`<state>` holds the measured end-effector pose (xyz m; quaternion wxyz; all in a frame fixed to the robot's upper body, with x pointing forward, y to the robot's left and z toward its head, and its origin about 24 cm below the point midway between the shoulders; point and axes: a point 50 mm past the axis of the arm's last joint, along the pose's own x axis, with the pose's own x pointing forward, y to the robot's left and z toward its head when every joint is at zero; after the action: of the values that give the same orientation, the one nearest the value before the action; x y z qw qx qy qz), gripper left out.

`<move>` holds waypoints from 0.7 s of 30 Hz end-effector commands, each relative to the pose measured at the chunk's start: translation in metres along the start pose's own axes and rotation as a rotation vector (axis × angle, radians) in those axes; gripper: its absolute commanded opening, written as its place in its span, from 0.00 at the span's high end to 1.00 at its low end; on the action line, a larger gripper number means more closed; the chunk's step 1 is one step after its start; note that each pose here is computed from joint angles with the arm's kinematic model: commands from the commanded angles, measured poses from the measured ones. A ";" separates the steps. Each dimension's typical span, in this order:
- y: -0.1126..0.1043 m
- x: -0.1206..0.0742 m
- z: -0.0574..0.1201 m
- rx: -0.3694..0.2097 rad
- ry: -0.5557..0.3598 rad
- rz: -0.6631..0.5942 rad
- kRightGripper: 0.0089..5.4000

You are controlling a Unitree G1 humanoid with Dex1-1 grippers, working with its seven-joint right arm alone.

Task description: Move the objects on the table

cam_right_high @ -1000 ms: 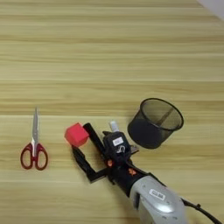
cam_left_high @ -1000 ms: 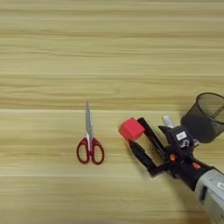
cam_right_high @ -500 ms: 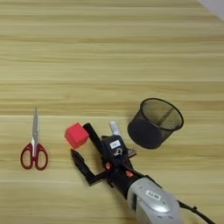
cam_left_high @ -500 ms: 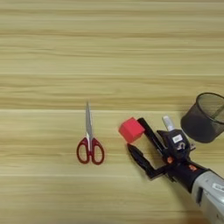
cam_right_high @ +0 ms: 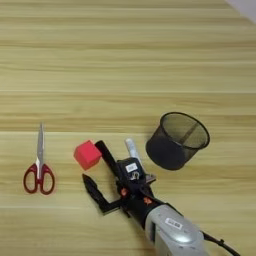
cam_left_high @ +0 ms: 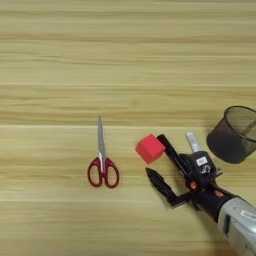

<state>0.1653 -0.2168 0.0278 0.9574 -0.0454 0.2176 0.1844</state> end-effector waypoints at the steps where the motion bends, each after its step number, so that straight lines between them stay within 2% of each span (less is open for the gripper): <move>1: -0.007 0.002 0.010 -0.044 -0.034 -0.027 0.01; 3: -0.004 0.001 0.010 -0.050 -0.032 -0.012 0.01; 15: -0.004 -0.002 0.011 -0.076 -0.022 -0.008 0.35; 21: -0.003 -0.003 0.011 -0.081 -0.019 -0.005 0.46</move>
<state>0.1669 -0.2167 0.0319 0.9551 -0.0654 0.2145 0.1939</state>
